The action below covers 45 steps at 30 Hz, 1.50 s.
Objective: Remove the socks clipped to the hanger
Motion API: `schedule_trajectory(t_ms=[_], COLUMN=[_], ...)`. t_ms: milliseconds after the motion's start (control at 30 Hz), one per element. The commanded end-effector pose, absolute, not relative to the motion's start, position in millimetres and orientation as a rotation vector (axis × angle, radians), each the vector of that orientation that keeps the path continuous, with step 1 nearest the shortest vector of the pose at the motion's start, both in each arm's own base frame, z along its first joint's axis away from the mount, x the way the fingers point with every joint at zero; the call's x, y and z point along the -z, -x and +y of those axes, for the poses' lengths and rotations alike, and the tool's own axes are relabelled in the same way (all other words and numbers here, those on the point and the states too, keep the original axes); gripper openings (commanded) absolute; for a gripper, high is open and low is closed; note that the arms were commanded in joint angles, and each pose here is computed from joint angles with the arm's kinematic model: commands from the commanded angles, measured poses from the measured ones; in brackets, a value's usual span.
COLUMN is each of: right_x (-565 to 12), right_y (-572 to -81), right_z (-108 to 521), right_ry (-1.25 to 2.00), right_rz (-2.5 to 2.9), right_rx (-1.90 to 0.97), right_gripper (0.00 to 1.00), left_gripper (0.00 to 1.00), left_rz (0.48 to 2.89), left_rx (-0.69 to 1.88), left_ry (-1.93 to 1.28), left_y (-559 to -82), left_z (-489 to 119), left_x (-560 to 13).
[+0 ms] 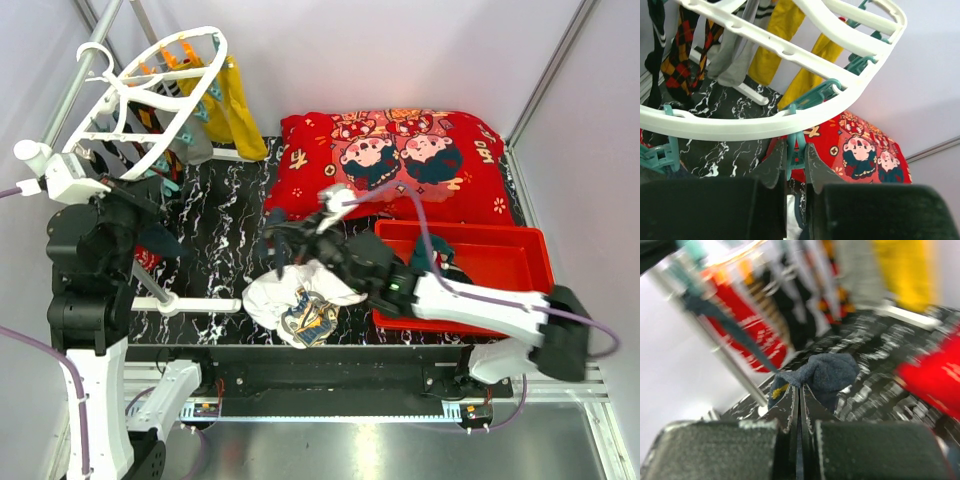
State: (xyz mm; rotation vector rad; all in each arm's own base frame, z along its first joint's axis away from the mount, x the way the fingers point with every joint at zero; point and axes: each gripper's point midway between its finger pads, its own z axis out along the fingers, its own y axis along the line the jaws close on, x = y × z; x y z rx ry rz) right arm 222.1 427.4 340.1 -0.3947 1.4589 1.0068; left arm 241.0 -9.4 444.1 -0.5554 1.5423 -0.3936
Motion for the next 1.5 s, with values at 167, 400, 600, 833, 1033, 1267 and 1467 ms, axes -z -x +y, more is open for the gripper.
schedule_trajectory(t_ms=[167, 400, 600, 833, 1033, 1267, 1467], right_x=[-270, -225, -210, -234, -297, -366, -382], right_y=[-244, -241, -228, -240, -258, -247, -242], right_z=[232, 105, 76, 90, 202, 313, 381], right_ry=[-0.124, -0.455, -0.556, -0.481, 0.024, 0.443, 0.651], right_rz=[1.771, 1.874, 1.856, 1.825, 1.668, 1.413, 1.184], right_rx=[-0.552, -0.269, -0.219, -0.240, -0.660, -1.073, -1.286], right_gripper=[0.00, 0.03, 0.23, 0.78, 0.87, 0.86, 0.82], left_gripper=[0.20, 0.30, 0.36, 0.46, 0.57, 0.81, 0.99], left_rz=[1.415, 1.449, 1.444, 1.444, 1.433, 1.436, 1.418], left_rx=[0.498, 0.545, 0.639, 0.687, 0.746, 0.836, 0.852], left_ry=[0.450, 0.361, 0.258, 0.183, 0.147, 0.081, 0.039], left_y=[-234, -243, -246, -244, -238, -223, -210], left_z=[-25, -40, -61, -74, -83, -99, -103], left_x=[-480, -483, -491, -497, -503, -518, -528])
